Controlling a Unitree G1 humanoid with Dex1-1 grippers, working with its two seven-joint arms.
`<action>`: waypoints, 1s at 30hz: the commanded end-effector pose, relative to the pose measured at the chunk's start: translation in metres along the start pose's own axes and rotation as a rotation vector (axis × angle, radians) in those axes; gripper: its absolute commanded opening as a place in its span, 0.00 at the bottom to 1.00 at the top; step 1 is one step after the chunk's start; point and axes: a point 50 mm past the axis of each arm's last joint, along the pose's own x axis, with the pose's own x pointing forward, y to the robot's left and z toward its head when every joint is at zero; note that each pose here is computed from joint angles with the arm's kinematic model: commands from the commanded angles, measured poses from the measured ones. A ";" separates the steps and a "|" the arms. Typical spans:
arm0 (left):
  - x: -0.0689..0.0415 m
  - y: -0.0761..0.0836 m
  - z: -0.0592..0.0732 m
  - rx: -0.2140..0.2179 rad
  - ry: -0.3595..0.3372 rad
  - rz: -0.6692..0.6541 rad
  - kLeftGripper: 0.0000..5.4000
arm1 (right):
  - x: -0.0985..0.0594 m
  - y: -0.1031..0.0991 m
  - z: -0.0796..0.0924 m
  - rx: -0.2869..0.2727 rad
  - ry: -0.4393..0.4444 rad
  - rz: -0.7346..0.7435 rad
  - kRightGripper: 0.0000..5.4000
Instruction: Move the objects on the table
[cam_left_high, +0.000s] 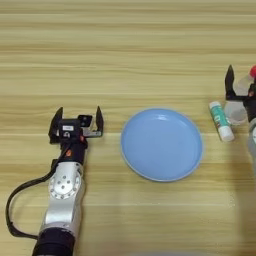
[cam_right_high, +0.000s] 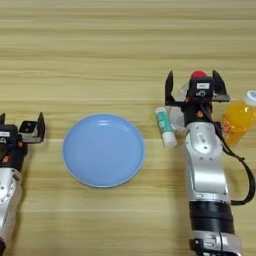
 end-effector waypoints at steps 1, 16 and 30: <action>0.001 0.001 -0.001 0.005 0.009 -0.002 1.00 | 0.007 -0.001 0.000 0.036 0.005 0.005 1.00; 0.000 0.001 -0.001 0.006 0.007 -0.002 1.00 | 0.019 -0.007 -0.021 0.063 0.081 -0.018 1.00; 0.000 0.002 -0.001 0.007 0.007 -0.001 1.00 | 0.021 -0.009 -0.029 0.070 0.112 -0.021 1.00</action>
